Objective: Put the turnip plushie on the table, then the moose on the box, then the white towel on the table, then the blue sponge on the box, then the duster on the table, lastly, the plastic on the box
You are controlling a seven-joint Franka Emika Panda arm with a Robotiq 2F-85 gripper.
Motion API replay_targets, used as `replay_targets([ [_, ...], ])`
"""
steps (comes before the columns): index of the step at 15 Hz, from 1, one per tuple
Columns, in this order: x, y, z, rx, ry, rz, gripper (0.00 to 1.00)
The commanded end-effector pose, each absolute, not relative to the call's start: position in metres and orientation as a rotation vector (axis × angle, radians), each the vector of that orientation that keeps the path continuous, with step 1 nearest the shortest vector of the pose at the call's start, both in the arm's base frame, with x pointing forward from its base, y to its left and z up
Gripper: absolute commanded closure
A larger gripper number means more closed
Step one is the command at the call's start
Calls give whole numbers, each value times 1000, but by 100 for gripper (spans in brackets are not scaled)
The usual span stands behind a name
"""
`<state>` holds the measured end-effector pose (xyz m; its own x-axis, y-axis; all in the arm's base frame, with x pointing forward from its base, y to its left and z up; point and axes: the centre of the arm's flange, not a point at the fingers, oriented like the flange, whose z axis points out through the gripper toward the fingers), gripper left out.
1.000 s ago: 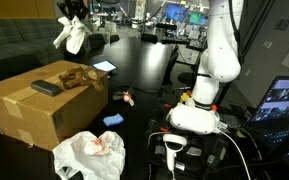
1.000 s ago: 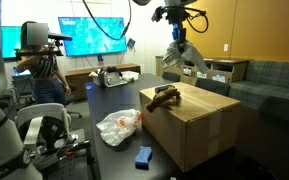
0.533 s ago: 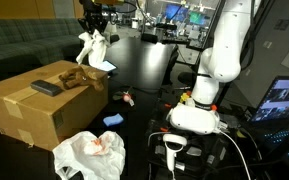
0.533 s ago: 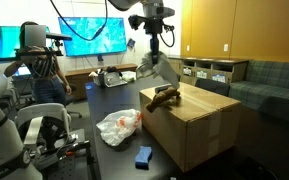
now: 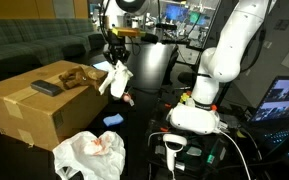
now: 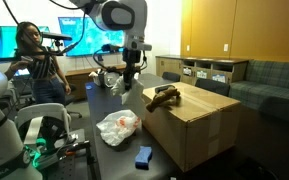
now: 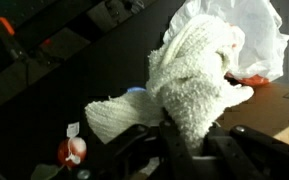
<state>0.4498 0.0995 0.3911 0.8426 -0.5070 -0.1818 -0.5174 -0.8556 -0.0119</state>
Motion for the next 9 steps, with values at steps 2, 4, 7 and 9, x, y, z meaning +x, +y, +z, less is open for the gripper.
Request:
replay_targets([
  [2,384,77,300,-2797,1050,356,95],
  [4,375,65,263,-2722,1175,423,95],
  [7,370,45,221,-2576,1377,503,95],
  [9,374,33,202,-2480,1508,536,95],
])
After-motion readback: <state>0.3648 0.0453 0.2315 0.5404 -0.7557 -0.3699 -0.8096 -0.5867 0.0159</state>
